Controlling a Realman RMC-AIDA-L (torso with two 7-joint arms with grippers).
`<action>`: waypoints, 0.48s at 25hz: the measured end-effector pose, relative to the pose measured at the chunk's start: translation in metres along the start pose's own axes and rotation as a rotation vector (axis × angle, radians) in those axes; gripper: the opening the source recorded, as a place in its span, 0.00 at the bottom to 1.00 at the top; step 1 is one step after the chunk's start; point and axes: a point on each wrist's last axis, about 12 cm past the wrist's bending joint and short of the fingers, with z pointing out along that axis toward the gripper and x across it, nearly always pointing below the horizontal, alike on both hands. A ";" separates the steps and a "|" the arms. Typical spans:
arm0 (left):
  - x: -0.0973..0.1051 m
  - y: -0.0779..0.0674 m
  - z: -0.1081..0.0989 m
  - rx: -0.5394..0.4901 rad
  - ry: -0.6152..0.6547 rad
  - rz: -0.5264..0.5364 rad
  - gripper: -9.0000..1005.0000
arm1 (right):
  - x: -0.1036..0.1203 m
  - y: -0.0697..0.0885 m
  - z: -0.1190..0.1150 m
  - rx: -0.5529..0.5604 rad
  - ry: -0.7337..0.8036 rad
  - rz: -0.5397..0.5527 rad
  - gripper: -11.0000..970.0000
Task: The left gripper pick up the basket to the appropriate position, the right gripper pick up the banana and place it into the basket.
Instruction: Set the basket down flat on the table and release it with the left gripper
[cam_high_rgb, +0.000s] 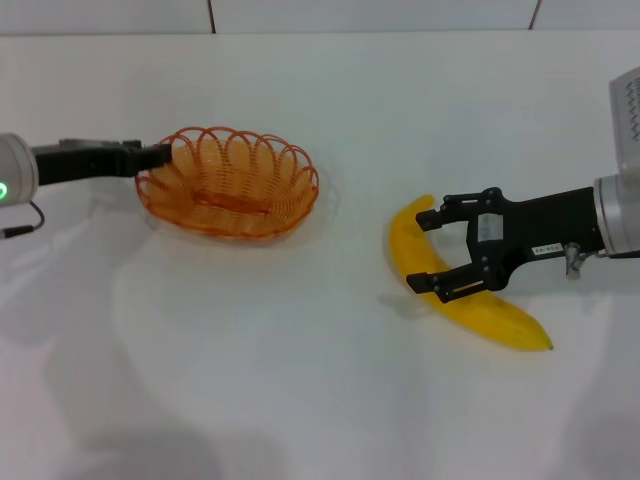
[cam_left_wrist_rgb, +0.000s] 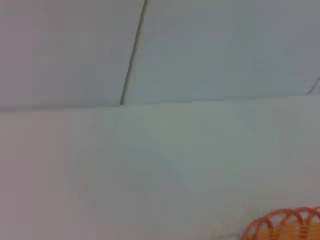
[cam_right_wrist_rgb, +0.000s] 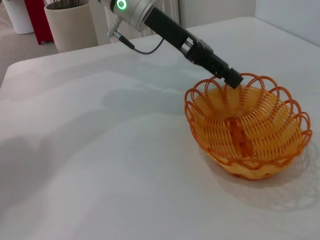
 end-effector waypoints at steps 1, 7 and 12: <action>0.000 0.000 0.000 0.000 0.000 0.000 0.26 | 0.000 0.000 0.000 0.002 -0.001 0.001 0.92; -0.018 0.008 -0.018 -0.025 -0.101 0.116 0.50 | -0.002 -0.001 0.000 0.005 -0.007 0.001 0.92; -0.022 0.001 -0.034 0.048 -0.159 0.254 0.58 | -0.004 -0.002 -0.001 0.013 -0.031 0.003 0.92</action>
